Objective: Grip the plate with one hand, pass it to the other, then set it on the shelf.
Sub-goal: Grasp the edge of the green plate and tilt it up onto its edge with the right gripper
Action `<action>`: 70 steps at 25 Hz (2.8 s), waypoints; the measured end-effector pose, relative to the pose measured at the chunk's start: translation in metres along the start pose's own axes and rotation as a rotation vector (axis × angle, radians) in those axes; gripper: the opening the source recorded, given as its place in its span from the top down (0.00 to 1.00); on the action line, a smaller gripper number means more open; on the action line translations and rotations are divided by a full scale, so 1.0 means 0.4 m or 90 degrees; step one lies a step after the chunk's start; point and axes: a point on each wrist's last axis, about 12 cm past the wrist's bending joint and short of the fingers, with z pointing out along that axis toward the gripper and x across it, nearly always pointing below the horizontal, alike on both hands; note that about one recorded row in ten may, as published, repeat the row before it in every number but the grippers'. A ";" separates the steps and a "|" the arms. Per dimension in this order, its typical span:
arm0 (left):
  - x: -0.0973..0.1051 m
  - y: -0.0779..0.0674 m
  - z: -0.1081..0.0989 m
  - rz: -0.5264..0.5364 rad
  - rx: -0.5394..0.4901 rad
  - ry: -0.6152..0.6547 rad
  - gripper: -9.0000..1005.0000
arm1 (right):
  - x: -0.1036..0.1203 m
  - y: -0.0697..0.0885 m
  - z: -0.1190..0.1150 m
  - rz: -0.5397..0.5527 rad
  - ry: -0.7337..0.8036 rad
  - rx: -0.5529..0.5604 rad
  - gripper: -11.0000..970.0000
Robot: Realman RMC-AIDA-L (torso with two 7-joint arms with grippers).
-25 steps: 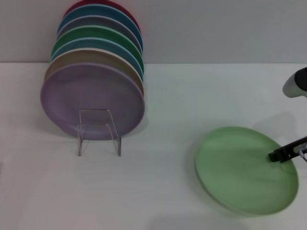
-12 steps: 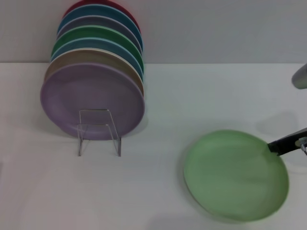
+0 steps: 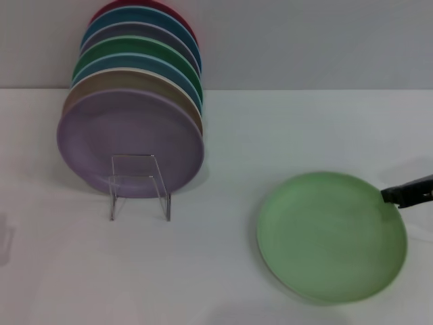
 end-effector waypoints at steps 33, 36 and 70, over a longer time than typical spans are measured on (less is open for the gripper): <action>-0.013 -0.033 0.010 0.000 0.075 -0.029 0.20 | 0.036 -0.026 -0.006 -0.003 -0.065 -0.024 0.99; -0.013 -0.033 0.010 0.001 0.075 -0.029 0.20 | 0.033 -0.024 -0.007 0.003 -0.069 -0.029 0.99; -0.011 -0.036 0.011 0.000 0.077 -0.025 0.20 | 0.008 -0.013 0.073 0.008 0.055 -0.019 0.31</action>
